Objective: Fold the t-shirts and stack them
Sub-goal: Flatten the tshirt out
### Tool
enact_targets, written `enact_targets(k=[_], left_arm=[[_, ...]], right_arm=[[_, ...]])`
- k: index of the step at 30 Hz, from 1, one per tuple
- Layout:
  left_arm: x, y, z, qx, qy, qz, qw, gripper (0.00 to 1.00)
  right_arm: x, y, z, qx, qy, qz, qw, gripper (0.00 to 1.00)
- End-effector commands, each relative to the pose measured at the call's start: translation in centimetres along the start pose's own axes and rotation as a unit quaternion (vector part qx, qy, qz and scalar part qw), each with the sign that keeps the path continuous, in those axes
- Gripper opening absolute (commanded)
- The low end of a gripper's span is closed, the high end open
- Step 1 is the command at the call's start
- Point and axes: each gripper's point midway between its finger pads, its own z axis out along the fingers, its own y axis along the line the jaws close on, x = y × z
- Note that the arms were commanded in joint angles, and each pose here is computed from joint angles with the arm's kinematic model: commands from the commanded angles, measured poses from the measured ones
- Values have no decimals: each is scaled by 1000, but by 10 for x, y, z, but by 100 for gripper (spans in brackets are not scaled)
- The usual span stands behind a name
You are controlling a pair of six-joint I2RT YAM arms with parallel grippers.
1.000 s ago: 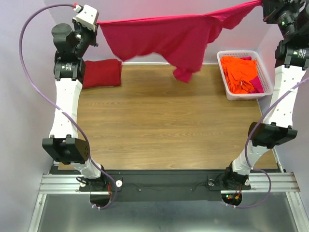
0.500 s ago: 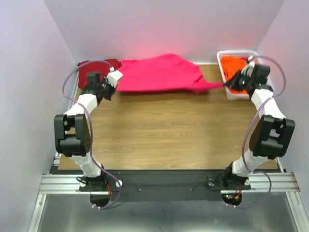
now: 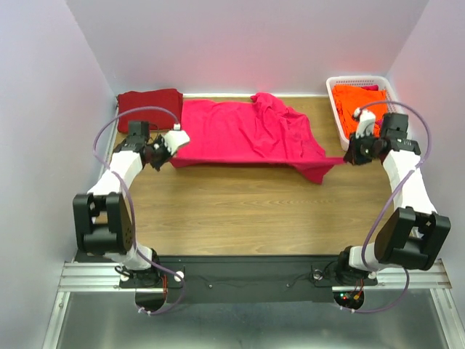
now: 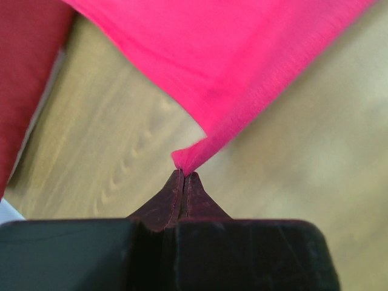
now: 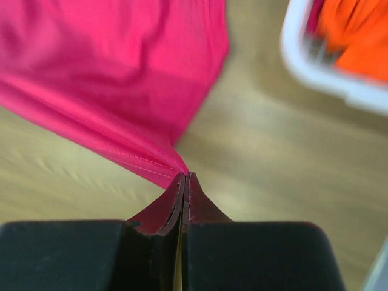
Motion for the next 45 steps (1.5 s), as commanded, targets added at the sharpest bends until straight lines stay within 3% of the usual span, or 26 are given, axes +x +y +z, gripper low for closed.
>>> enact_targets(k=[1, 7, 9, 10, 11, 12, 13, 14, 15, 18, 20, 21, 24, 27, 31, 35, 38, 45], left_arm=[[45, -58, -39, 82, 72, 79, 991, 0], [105, -116, -58, 151, 141, 141, 968, 2], [125, -134, -66, 175, 166, 154, 958, 9], [132, -140, -71, 185, 177, 162, 953, 23], [137, -144, -75, 189, 186, 166, 950, 30], [135, -144, -77, 187, 186, 168, 950, 38], [131, -143, -82, 182, 183, 165, 952, 61], [122, -141, -82, 180, 166, 160, 956, 69], [106, -131, -84, 169, 148, 158, 961, 75], [61, -106, -75, 152, 87, 119, 977, 75], [31, -84, -60, 136, 50, 67, 987, 75], [22, -81, -55, 142, 34, 52, 988, 71], [6, -54, -31, 121, 20, 0, 992, 63], [-2, -39, -14, 112, 9, -26, 993, 58], [16, -37, 17, 124, 38, -65, 989, 56], [55, -49, 26, 123, 95, -62, 986, 50], [73, -59, 21, 121, 121, -44, 984, 45], [126, -129, -27, 175, 190, -13, 966, 40]], right_arm=[[97, 12, -24, -41, 176, -104, 978, 1], [171, 54, -51, -158, 279, -184, 929, 1], [175, 76, -61, -205, 289, -216, 910, 21], [178, 84, -71, -225, 296, -226, 900, 35], [166, 85, -73, -223, 281, -238, 903, 62], [159, 83, -74, -214, 274, -238, 907, 69], [150, 80, -72, -208, 267, -242, 909, 88], [137, 78, -69, -203, 252, -243, 914, 92], [112, 74, -63, -186, 226, -238, 926, 93], [67, 73, -32, -193, 188, -169, 948, 90], [50, 76, 0, -208, 179, -130, 953, 76], [28, 83, 12, -205, 153, -117, 960, 69], [17, 95, 45, -189, 148, -88, 967, 65], [16, 117, 79, -174, 147, -118, 967, 61], [44, 125, 111, -161, 191, -112, 962, 57], [78, 103, 124, -117, 239, -126, 956, 55], [107, 94, 119, -103, 274, -141, 946, 55], [166, 71, 77, -77, 352, -210, 909, 54]])
